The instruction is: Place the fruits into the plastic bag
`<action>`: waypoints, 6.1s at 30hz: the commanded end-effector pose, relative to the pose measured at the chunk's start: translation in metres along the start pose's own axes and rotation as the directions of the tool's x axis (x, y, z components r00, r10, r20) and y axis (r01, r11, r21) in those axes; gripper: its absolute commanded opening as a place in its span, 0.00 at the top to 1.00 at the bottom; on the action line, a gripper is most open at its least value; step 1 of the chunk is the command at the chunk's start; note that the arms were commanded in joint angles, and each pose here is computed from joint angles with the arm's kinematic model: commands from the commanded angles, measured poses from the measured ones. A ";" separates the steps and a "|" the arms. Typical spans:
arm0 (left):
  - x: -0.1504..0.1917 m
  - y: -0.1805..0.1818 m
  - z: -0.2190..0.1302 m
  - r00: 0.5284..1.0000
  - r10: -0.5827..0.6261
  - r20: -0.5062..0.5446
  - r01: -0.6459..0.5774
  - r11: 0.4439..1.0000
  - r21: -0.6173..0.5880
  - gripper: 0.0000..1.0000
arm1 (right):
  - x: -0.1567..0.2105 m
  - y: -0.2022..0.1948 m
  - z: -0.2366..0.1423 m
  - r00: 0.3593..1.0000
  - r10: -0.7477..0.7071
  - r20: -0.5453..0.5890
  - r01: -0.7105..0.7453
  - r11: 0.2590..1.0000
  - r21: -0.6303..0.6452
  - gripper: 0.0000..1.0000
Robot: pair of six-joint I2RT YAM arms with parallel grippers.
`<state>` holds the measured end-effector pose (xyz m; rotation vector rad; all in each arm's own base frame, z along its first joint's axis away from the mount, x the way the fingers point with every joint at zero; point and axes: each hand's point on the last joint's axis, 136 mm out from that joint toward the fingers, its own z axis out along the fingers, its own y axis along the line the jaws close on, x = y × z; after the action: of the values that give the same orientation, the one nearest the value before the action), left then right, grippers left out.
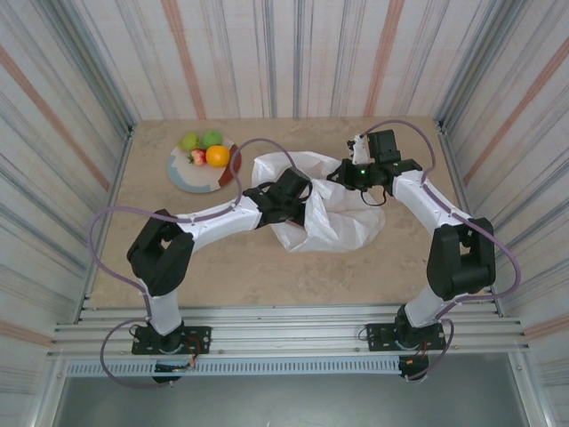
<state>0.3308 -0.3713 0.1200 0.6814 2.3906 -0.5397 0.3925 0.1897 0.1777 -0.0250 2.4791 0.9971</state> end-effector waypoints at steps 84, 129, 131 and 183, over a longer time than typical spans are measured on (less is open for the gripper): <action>-0.037 0.334 -0.122 0.872 -0.392 0.293 0.486 0.762 -0.428 0.01 | 0.006 -0.002 0.006 0.999 0.021 -0.035 -0.021 1.000 0.003 1.00; -0.048 0.381 0.000 0.930 -0.367 0.026 0.333 0.810 -0.483 0.18 | 0.005 0.000 0.003 0.999 0.024 -0.037 -0.024 1.000 0.005 1.00; -0.052 0.378 -0.004 0.930 -0.366 0.035 0.337 0.813 -0.474 0.21 | 0.005 0.000 0.003 0.999 0.024 -0.037 -0.024 1.000 0.004 1.00; 0.003 -0.001 -0.151 0.960 -0.044 0.276 0.028 0.998 0.063 0.33 | 0.008 0.015 0.005 0.999 -0.004 -0.040 0.004 1.000 0.008 1.00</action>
<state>0.2494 -0.2861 0.2254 0.5930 2.1509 -0.7006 0.3843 0.2037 0.1710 -0.0562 2.5241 1.0046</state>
